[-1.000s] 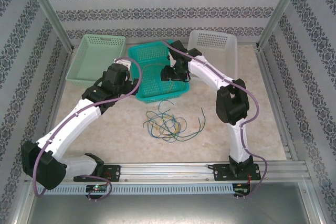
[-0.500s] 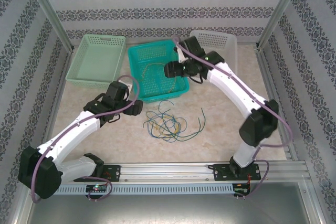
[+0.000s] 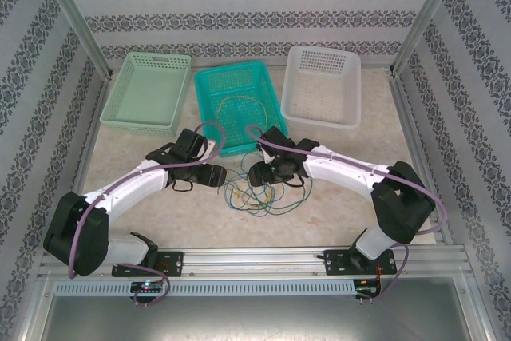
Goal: Untangle the cables
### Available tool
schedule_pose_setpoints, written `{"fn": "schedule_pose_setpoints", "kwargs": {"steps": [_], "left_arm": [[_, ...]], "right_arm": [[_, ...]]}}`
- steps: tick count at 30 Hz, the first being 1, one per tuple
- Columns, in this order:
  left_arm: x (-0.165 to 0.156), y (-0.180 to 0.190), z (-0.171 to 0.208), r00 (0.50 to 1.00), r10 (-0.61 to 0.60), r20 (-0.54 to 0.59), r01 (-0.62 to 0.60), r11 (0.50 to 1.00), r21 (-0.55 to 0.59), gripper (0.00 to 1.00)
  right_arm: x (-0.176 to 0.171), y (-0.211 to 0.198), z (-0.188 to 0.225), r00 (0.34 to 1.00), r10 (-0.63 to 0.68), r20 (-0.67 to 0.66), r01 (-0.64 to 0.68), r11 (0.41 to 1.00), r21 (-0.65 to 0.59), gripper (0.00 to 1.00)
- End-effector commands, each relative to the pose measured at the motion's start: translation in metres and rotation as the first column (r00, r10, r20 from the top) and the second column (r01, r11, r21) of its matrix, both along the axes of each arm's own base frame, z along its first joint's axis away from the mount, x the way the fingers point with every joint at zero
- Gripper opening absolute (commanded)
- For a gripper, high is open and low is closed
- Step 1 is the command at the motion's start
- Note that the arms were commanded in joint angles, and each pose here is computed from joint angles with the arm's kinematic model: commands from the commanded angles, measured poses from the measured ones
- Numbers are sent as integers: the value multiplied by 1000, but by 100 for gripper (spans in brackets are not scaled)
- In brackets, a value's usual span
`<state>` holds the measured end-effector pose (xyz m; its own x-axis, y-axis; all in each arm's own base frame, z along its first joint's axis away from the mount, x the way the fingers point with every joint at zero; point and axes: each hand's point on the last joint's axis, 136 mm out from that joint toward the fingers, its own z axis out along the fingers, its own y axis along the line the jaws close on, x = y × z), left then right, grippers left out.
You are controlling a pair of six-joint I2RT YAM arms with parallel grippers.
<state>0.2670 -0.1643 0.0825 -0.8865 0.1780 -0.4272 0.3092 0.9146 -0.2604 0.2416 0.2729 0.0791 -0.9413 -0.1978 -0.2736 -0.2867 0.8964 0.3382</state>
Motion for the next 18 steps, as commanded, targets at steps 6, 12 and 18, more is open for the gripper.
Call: {"fn": "schedule_pose_setpoints", "kwargs": {"steps": [6,12,18], "left_arm": [[11,7,2,998,20,66,-22,999,31,74],[13,7,-5,999,26,47,-27,999,39,74],[15,4,-20,1000,19,-10,-19,998,55,74]], "right_arm": [[5,-11,-20,992,-129,-1,129,990,-61,62],[0,-21,-7,987,-157,33,158,986,-47,63],[-15,-10,-7,993,-111,30,112,994,-16,64]]}}
